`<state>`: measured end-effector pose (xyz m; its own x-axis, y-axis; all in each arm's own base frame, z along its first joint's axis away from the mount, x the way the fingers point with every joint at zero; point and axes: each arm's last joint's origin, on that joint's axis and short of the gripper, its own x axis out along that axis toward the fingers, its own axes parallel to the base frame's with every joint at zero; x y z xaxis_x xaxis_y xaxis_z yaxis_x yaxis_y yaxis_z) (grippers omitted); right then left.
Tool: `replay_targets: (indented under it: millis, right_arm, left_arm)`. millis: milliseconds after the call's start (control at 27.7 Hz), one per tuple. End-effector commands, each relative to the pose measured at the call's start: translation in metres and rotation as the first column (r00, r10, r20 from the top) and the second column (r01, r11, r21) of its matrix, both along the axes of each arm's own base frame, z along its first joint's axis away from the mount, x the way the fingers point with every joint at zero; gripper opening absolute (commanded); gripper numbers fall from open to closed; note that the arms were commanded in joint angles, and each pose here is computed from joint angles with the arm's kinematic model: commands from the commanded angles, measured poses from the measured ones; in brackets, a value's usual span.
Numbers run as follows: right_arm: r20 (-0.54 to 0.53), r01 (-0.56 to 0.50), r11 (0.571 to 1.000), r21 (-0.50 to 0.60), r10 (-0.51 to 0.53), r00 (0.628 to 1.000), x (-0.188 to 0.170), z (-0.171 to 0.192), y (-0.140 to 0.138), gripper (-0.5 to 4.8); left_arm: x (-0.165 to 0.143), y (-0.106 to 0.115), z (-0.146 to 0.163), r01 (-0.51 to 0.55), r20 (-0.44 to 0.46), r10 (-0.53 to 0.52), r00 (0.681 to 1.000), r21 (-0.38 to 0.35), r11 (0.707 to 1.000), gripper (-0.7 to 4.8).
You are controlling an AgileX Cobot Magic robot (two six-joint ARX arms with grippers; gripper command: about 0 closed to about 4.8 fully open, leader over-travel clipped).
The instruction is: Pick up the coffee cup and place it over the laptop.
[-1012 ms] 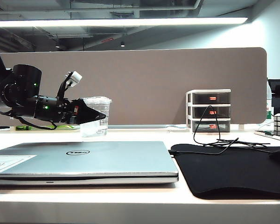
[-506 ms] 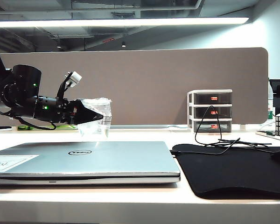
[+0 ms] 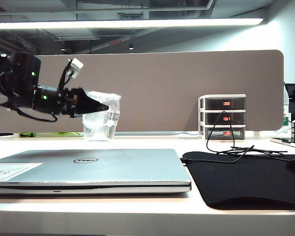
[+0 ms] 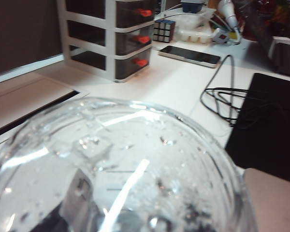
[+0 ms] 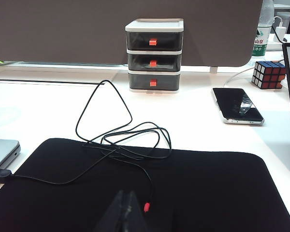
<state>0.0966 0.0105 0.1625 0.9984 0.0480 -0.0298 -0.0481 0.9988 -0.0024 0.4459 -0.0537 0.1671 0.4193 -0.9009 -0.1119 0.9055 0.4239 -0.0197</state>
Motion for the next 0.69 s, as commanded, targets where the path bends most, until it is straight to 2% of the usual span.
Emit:
replay_targets:
  millis: [36, 289, 434, 542, 687]
  right_arm:
    - [0.007, -0.004, 1.000, 0.000, 0.004, 1.000, 0.000, -0.001, 0.000, -0.06]
    - [0.007, -0.042, 0.999, 0.001, 0.042, 0.999, 0.000, -0.001, 0.001, -0.05]
    - [0.007, -0.042, 0.999, 0.001, 0.042, 0.999, 0.000, -0.001, 0.001, -0.06]
    - [0.007, -0.042, 0.999, 0.001, 0.042, 0.999, 0.000, -0.001, 0.001, -0.06]
    - [0.007, -0.044, 0.999, 0.001, 0.044, 0.999, 0.000, -0.001, 0.001, -0.06]
  left_arm:
    - [-0.019, 0.000, 0.022, 0.028, 0.104, -0.029, 0.994, 0.018, 0.999, 2.77]
    - [-0.070, 0.003, 0.029, 0.027, 0.090, -0.029, 0.996, 0.026, 0.999, 2.77]
    - [-0.087, 0.004, 0.029, 0.027, 0.075, -0.029, 0.997, 0.024, 0.999, 2.77]
    - [-0.097, -0.008, 0.025, 0.060, 0.020, -0.060, 0.998, 0.006, 0.998, 2.77]
    - [-0.102, -0.022, 0.022, 0.103, 0.004, -0.103, 0.995, 0.004, 0.995, 2.77]
